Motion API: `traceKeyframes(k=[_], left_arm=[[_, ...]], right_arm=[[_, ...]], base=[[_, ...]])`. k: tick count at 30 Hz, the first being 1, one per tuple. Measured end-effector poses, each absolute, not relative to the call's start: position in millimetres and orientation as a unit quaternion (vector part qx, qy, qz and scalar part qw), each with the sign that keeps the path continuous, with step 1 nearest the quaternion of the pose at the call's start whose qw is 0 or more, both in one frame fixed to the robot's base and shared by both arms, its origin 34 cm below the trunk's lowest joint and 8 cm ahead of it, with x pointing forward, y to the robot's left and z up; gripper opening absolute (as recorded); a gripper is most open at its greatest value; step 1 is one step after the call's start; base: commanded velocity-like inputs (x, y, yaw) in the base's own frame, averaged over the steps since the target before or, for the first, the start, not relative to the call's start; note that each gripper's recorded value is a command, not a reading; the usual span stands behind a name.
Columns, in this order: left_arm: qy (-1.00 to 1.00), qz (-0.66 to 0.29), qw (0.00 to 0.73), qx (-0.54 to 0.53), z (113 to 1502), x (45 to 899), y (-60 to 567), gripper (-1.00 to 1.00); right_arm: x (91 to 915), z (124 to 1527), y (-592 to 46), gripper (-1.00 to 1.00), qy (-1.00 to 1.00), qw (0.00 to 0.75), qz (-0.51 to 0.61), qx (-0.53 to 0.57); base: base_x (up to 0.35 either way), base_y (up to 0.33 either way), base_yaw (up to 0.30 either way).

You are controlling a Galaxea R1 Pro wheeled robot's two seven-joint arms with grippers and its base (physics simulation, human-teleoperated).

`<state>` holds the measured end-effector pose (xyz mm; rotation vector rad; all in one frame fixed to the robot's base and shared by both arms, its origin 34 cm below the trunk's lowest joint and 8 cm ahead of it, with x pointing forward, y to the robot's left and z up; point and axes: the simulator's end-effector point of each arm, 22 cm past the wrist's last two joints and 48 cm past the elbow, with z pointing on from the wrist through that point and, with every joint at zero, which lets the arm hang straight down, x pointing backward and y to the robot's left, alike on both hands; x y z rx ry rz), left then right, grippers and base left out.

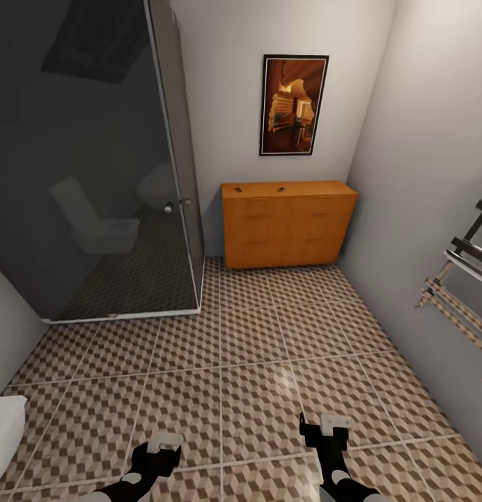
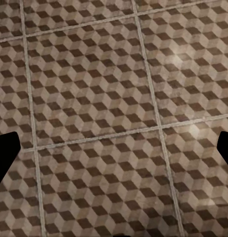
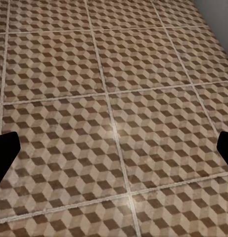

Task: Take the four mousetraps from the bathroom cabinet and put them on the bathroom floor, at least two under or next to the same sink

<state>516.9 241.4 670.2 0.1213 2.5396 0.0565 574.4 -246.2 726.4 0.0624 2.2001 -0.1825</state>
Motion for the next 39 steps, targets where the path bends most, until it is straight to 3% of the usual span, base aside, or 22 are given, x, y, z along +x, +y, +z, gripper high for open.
traceKeyframes(k=[11, 39], left_arm=[[0.953, 0.022, 0.3, 0.045, 674.9, 520.3, 241.7, 1.0], [0.953, 0.022, 0.3, 0.045, 675.0, 520.2, 242.1, 1.0]], right_arm=[[577.2, 731.6, -246.3, 1.0, 0.887, 0.455, -0.074, 0.026], [577.2, 731.8, -245.6, 1.0, 0.887, 0.455, -0.073, 0.026]], base=[[0.121, -0.027, 0.0], [0.289, -0.138, 0.006]])
